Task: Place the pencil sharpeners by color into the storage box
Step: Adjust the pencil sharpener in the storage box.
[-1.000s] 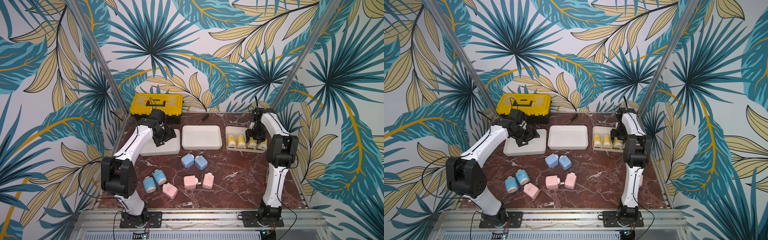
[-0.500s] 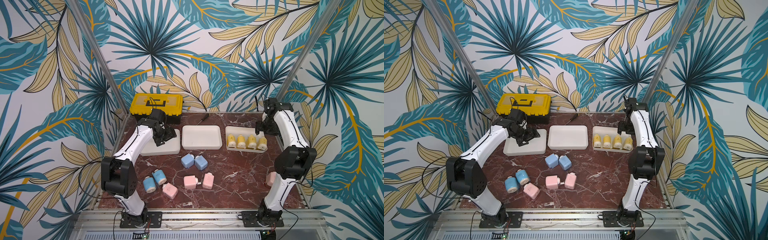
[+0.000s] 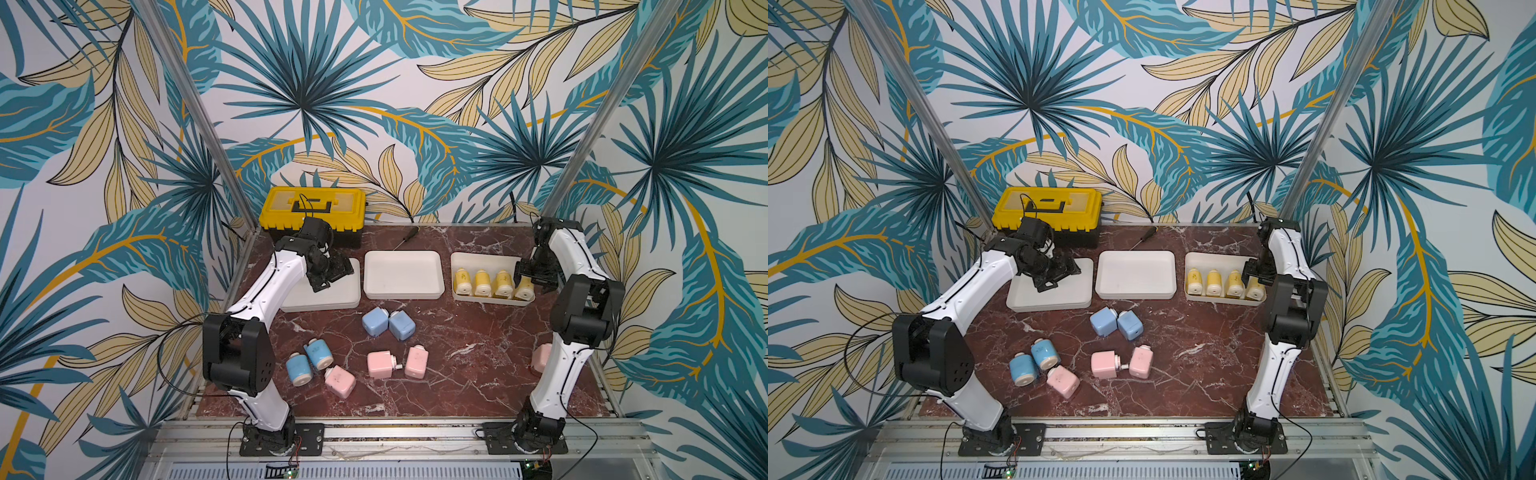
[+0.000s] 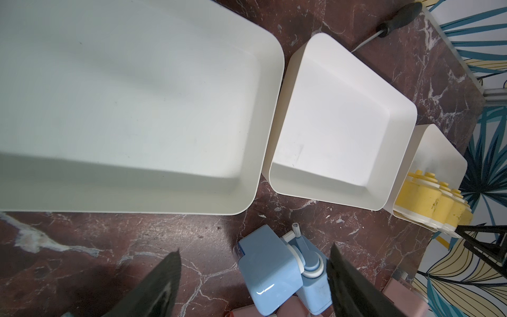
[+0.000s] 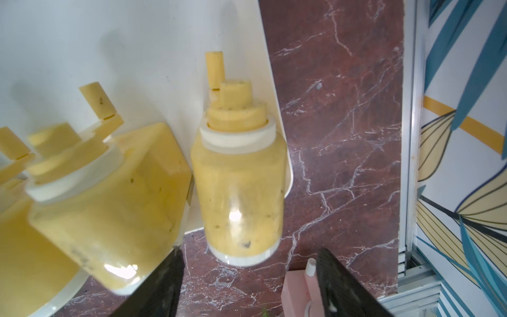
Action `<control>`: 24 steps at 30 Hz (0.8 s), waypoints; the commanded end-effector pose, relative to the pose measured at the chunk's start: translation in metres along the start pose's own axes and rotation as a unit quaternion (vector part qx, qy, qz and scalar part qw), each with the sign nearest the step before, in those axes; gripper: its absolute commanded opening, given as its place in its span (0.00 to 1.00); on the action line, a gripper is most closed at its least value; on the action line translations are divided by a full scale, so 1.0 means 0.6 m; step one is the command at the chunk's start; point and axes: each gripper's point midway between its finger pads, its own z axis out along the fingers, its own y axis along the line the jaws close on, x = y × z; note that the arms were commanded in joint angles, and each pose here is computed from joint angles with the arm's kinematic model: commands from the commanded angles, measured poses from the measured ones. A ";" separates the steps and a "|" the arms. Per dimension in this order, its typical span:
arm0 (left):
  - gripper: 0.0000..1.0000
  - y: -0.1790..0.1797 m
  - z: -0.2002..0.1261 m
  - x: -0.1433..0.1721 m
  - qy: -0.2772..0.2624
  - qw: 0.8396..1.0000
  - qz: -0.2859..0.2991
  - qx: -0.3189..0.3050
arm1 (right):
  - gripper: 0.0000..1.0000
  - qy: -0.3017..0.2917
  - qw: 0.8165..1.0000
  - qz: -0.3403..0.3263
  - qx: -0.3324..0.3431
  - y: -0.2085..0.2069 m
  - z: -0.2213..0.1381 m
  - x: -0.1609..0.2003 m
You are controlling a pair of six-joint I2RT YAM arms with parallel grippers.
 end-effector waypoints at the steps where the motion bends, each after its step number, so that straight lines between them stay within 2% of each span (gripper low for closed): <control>1: 0.85 -0.018 0.000 -0.014 -0.005 1.000 0.012 0.014 | 0.76 0.013 1.000 0.003 -0.011 0.003 0.015 0.001; 15: 0.85 -0.024 0.009 -0.014 0.008 1.000 0.016 0.024 | 0.63 0.023 1.000 -0.004 -0.011 -0.006 0.047 -0.015; 21: 0.85 -0.037 0.017 -0.024 0.012 0.999 0.013 0.033 | 0.47 0.021 0.999 -0.024 -0.022 0.003 0.055 -0.023; 24: 0.85 -0.039 0.020 -0.027 0.013 0.999 0.013 0.034 | 0.44 0.018 0.999 -0.037 -0.024 0.004 0.054 -0.025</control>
